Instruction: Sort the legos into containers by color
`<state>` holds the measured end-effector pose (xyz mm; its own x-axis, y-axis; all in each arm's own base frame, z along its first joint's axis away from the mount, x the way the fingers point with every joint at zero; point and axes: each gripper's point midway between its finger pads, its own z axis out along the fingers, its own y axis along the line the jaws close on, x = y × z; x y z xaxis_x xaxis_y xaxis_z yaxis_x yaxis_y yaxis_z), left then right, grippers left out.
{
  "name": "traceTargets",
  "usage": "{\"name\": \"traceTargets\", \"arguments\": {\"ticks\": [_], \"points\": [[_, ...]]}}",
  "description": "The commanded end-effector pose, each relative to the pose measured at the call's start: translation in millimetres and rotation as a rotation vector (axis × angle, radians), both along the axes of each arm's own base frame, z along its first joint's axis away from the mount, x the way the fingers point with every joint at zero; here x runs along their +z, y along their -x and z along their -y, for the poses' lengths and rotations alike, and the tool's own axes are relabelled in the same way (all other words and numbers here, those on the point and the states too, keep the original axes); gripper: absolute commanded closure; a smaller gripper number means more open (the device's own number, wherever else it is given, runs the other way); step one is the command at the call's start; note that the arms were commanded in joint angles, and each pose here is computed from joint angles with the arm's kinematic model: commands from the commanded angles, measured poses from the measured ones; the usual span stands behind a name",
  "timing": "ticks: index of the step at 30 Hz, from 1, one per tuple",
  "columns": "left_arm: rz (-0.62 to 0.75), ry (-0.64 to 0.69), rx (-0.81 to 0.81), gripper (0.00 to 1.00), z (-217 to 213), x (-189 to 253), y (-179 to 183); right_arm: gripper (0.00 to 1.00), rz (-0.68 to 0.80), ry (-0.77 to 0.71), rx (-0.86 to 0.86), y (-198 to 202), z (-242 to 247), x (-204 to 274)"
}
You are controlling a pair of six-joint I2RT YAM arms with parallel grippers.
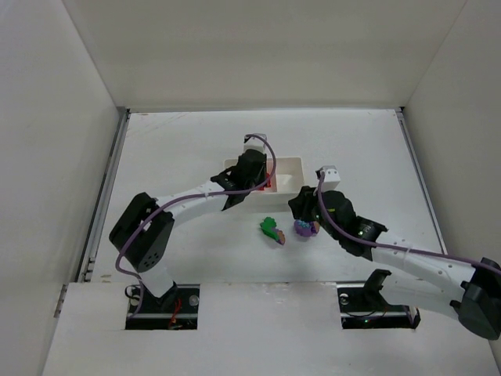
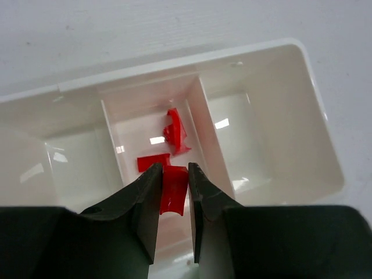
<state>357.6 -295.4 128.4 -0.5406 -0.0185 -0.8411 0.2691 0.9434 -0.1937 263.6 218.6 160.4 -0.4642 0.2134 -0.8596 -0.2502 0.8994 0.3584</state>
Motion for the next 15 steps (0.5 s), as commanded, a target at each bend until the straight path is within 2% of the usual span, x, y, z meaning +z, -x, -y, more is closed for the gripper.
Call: {"name": "traceTargets", "arguments": {"ticks": [1, 4, 9, 15], "points": [[0.073, 0.037, -0.008, 0.8, 12.6, 30.9, -22.0, 0.52, -0.012, 0.011, 0.043, 15.9, -4.7, 0.2], [0.062, 0.021, -0.01, 0.77, 17.7, 23.1, -28.4, 0.52, -0.041, 0.052, 0.073, 25.9, -7.4, -8.6], [0.065, 0.024, 0.001, 0.55, 16.5, 21.4, -31.0, 0.43, -0.083, 0.131, 0.163, 51.1, -22.3, -24.8], [0.082, 0.075, 0.02, 0.51, 4.2, 41.6, -22.6, 0.32, -0.124, 0.223, 0.241, 83.3, -31.1, -43.1]]}}
